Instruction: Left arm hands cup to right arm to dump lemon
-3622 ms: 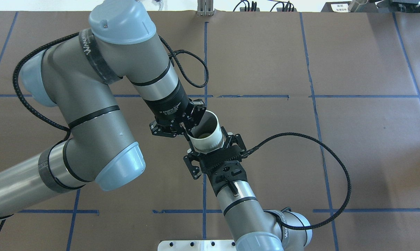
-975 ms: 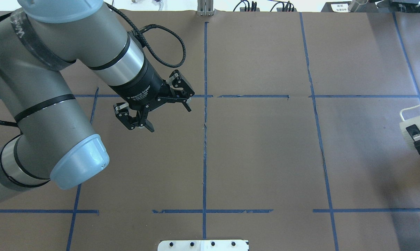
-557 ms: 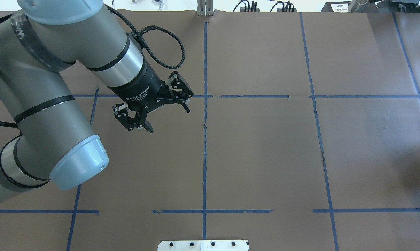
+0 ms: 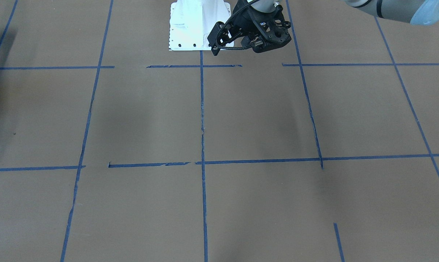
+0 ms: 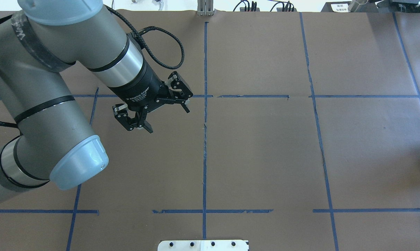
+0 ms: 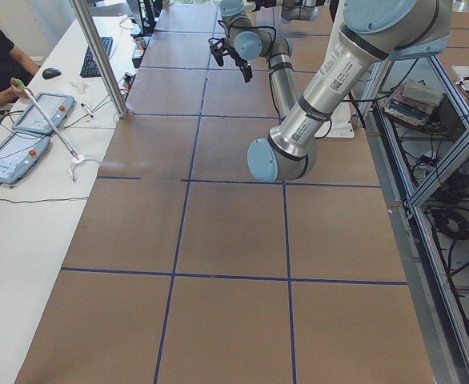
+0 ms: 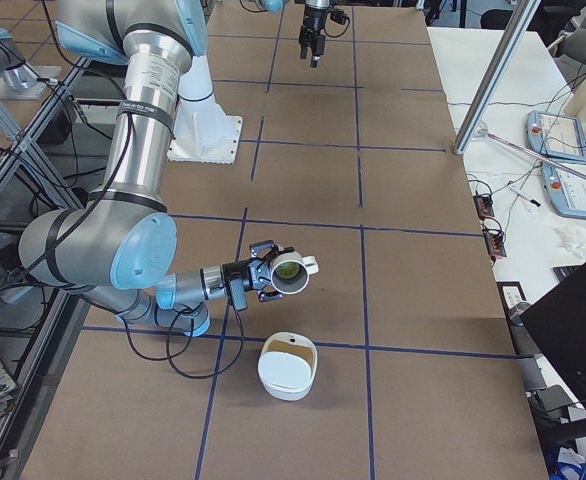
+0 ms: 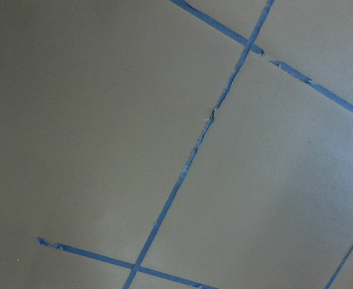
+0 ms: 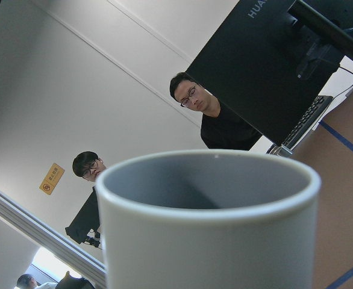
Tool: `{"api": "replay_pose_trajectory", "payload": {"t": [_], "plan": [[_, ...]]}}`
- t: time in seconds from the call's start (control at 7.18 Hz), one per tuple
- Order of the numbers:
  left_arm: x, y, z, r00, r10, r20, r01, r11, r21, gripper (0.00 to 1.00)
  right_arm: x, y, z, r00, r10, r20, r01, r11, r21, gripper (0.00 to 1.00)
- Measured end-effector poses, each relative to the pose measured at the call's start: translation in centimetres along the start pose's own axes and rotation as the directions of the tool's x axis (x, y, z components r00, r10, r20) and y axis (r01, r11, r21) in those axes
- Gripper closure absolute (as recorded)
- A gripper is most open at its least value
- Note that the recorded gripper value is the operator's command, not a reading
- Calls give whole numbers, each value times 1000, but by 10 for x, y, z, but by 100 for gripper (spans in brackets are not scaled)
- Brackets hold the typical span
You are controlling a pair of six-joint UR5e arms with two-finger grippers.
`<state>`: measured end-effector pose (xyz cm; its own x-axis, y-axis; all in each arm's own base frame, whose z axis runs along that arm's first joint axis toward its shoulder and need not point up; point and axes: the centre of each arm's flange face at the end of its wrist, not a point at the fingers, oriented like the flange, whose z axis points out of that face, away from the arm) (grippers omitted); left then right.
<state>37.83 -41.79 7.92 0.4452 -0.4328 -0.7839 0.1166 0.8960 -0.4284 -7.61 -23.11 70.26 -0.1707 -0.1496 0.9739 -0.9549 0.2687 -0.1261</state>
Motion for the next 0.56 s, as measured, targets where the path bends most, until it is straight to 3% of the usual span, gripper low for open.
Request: {"api": "replay_pose_trajectory", "payload": {"t": [0.28, 0.56], "plan": [[1, 2, -2, 1000, 2, -4, -2, 1000, -1, 0, 20, -20, -12, 982, 190, 5, -190, 982, -24, 93], [2, 3, -2, 1000, 4, -6, -4, 1000, -1, 0, 39, -38, -22, 934, 357, 8, -356, 934, -42, 93]]}}
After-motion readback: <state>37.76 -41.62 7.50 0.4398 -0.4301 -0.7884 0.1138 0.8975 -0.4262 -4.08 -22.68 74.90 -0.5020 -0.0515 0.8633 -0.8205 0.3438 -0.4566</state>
